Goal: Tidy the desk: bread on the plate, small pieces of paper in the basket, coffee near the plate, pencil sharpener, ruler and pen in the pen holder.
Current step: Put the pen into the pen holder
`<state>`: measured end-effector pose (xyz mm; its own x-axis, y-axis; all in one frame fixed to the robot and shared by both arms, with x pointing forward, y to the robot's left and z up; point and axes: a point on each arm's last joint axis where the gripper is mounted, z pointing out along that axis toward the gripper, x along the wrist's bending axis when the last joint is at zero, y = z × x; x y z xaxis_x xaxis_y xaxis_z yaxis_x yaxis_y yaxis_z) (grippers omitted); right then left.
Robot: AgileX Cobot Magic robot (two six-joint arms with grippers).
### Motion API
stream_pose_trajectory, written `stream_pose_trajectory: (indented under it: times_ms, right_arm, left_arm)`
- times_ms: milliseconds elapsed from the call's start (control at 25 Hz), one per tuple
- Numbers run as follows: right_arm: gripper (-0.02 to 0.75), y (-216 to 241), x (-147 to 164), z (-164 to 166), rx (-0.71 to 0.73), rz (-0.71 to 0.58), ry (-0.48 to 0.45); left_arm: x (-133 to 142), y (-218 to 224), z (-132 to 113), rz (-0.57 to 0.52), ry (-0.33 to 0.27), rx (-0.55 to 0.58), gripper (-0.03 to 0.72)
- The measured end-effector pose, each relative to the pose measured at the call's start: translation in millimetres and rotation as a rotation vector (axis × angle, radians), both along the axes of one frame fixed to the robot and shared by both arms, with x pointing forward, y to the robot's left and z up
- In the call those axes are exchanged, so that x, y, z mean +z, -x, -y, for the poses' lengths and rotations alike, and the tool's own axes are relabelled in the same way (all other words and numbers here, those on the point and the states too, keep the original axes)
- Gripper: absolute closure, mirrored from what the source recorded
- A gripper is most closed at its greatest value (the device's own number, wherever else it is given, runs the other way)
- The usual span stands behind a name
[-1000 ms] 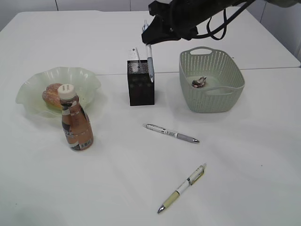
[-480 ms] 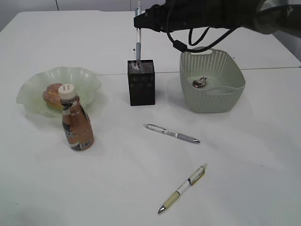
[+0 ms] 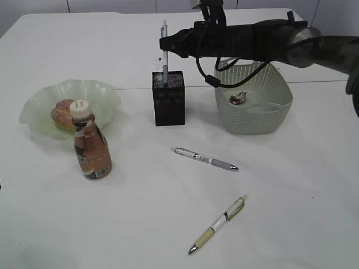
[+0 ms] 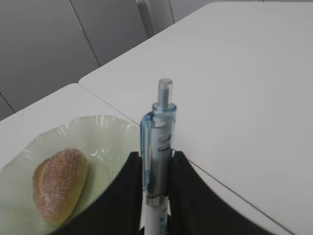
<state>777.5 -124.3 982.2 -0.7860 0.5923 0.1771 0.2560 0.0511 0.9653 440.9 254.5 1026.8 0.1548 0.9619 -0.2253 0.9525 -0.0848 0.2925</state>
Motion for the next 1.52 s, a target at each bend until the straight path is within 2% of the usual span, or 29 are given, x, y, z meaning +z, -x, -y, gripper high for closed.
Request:
stream_pose_trajectory:
  times_ms: [320,440,640,880,1040,1120,1280,1520]
  right_arm:
    - [0.624,-3,-12,-1,-0.005,0.013,-0.026]
    - [0.59,-3,-13,-1,0.001,0.014,-0.023]
    - [0.467,-1,-12,-2,0.024,0.016,-0.029]
    - [0.433,1,-5,-1,0.027,0.007,0.01]
    - [0.428,7,25,3,-0.039,-0.146,-0.018]
    - [0.428,16,42,5,-0.058,-0.223,0.033]
    - [0.427,38,64,6,-0.087,-0.32,0.275]
    - [0.426,65,76,0,-0.048,-0.359,0.554]
  left_arm:
    - [0,0,1,-0.003,0.012,0.004,0.411]
    - [0,0,1,-0.003,0.012,0.004,0.411]
    - [0,0,1,-0.003,0.014,0.005,0.411]
    - [0,1,1,-0.009,0.015,0.004,0.411]
    - [0,1,1,-0.009,0.015,0.004,0.411]
    - [0,1,1,-0.009,0.015,0.004,0.411]
    - [0,0,1,-0.001,0.016,0.006,0.411]
    - [1,-2,1,0.018,0.018,0.012,0.411]
